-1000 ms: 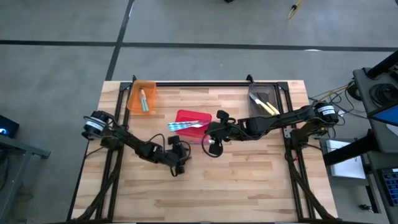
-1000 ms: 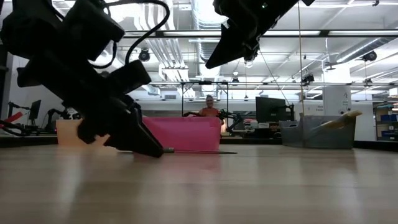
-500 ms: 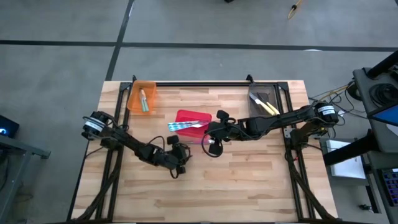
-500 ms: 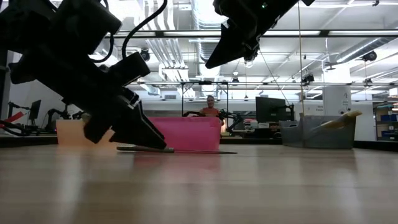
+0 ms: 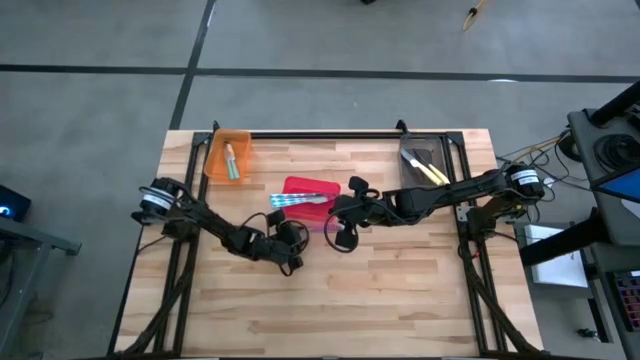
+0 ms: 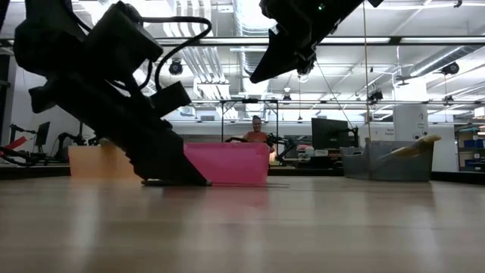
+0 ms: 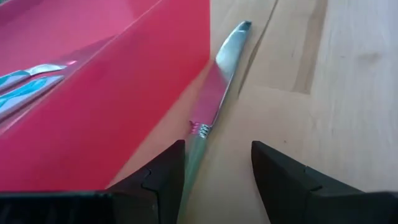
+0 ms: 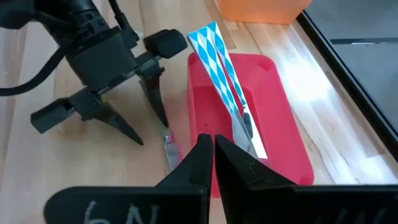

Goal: Sort silverware by color (type)
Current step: Put the green table knife into the orange bin

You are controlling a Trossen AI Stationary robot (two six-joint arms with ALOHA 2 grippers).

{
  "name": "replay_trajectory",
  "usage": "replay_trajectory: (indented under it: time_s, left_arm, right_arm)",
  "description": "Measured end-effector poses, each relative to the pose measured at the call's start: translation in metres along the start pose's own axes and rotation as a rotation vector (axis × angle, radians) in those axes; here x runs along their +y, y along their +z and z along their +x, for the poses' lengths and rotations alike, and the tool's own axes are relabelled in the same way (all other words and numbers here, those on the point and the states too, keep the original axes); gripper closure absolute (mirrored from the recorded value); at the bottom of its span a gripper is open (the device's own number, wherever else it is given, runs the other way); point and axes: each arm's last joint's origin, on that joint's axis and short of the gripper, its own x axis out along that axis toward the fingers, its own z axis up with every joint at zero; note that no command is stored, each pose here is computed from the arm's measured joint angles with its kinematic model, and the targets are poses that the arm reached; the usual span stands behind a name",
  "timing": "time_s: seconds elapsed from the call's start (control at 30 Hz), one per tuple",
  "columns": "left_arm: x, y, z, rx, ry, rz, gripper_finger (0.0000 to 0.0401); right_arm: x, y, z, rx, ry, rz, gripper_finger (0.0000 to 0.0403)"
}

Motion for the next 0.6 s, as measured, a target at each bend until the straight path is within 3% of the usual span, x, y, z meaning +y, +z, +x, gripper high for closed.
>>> replay_trajectory:
  time_s: [0.17, 0.4, 0.6]
  left_arm:
    - [-0.001, -0.001, 0.0, 0.006, -0.018, -0.027, 0.0237]
    - [-0.016, 0.009, -0.005, 0.026, -0.197, -0.071, 0.0237]
    - [-0.035, 0.02, -0.014, -0.002, -0.267, -0.07, 0.0237]
  right_arm:
    - [0.0, 0.0, 0.0, 0.0, 0.0, 0.0, 0.0394]
    - [0.0, 0.0, 0.0, 0.002, 0.0, 0.002, 0.0394]
    - [0.0, -0.001, 0.0, 0.007, 0.0, 0.017, 0.0394]
